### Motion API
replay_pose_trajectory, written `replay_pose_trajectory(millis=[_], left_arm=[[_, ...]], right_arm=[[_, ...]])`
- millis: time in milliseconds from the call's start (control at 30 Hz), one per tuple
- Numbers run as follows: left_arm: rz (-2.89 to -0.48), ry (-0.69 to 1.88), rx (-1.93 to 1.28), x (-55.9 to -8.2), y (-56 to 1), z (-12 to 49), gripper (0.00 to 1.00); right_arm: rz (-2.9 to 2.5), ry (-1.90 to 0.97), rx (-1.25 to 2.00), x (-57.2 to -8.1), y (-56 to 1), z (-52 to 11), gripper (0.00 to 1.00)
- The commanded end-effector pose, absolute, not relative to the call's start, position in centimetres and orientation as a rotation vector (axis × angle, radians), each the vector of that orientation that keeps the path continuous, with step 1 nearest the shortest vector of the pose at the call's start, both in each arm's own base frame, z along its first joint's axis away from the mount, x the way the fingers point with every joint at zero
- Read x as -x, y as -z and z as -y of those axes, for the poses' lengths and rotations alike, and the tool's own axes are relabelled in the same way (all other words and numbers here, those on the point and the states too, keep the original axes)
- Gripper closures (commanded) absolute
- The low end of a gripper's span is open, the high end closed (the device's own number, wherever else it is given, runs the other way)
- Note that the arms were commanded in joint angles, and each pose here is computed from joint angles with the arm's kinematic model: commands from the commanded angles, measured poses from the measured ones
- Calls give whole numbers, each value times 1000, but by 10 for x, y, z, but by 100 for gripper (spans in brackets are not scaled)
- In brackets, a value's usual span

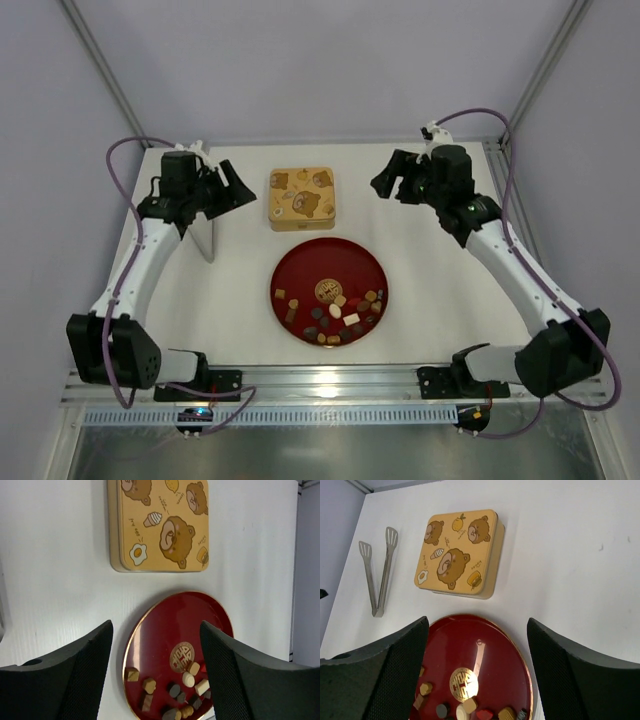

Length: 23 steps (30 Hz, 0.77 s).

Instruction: Pack the chocolate

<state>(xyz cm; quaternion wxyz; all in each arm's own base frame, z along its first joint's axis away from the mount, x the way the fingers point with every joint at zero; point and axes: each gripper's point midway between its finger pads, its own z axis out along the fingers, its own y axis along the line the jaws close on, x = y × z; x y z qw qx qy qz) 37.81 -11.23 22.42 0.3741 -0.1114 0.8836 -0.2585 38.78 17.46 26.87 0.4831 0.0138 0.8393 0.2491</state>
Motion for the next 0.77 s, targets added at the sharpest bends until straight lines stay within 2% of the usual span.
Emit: replay_pose_trajectory(millis=[0,33,267,733], left_arm=[[-2240,632,196,-341,-236,106,30],[-2195,628,173,-330,-250,104,30],[-2169,642,163,-286,-249,101,28],[-2161,668,152,-272,-249,103,28]], right_arm=[[-1961,-538,-59,-363,-275,-151,20],[-1970,-515,-72,-357,-270,-146,19],[-1973,-410,-124,-313,-249,-112,18],[-1882,-400,-173,-302,-269,-99,16]])
